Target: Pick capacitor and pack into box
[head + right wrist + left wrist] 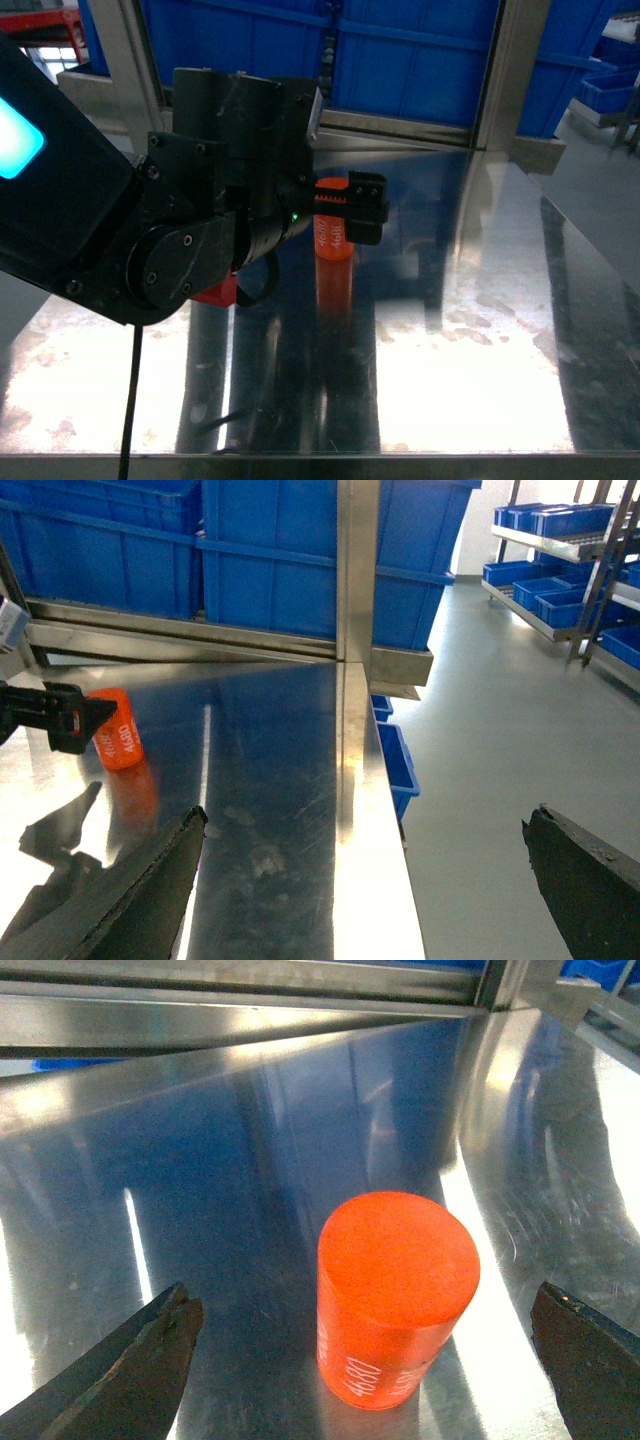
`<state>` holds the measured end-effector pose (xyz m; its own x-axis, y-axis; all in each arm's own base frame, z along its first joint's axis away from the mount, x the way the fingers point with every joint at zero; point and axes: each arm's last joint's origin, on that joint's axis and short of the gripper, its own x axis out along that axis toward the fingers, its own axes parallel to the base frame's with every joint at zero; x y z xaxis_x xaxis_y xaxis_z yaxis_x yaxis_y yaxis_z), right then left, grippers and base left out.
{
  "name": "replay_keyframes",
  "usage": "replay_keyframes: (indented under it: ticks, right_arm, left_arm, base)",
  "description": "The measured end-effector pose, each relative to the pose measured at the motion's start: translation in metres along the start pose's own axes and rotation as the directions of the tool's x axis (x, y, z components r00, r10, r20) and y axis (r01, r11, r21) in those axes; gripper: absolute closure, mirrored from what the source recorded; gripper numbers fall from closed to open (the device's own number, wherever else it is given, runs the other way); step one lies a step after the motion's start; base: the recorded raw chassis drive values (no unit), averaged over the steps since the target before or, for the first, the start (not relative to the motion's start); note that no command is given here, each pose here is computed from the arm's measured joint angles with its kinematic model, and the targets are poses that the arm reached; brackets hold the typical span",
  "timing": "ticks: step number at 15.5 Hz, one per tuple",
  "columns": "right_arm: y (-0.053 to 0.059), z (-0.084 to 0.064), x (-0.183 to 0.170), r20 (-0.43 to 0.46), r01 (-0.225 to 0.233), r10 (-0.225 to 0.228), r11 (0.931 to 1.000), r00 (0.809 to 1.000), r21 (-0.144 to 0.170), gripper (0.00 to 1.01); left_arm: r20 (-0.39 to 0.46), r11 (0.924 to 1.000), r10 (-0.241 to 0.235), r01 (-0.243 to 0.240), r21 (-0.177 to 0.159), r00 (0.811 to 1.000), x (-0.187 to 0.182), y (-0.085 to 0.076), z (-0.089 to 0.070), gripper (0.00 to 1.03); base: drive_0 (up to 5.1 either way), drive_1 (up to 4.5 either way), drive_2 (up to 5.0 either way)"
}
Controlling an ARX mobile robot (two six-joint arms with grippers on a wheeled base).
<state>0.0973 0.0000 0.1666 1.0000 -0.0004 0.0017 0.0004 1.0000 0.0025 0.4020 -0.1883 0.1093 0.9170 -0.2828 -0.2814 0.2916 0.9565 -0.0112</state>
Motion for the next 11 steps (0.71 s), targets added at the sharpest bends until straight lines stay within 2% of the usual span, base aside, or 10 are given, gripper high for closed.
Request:
replay_keyframes:
  ticks: [7, 9, 10, 11]
  right_arm:
    - [0.000, 0.000, 0.000, 0.000, 0.000, 0.000, 1.0000, 1.000, 0.000, 0.03]
    - [0.000, 0.000, 0.000, 0.000, 0.000, 0.000, 1.0000, 1.000, 0.000, 0.03]
    - [0.000, 0.000, 0.000, 0.000, 0.000, 0.000, 1.0000, 1.000, 0.000, 0.03]
    - [0.000, 0.000, 0.000, 0.000, 0.000, 0.000, 1.0000, 1.000, 0.000, 0.03]
  left_arm:
    - [-0.024, 1.0000, 0.001, 0.000, 0.008, 1.000, 0.018, -0.006, -0.007, 0.05]
    - [-0.052, 0.9999, 0.006, -0.005, 0.012, 0.999, 0.030, -0.008, -0.016, 0.05]
    - [-0.083, 0.9999, -0.014, 0.013, -0.009, 0.996, 0.049, -0.010, -0.022, 0.05]
    - [-0.100, 0.9993, -0.013, 0.010, -0.035, 0.995, 0.061, -0.011, -0.026, 0.27]
  base:
    - [0.0, 0.00, 0.0]
    - [0.0, 0.00, 0.0]
    - [0.0, 0.00, 0.0]
    - [0.0, 0.00, 0.0]
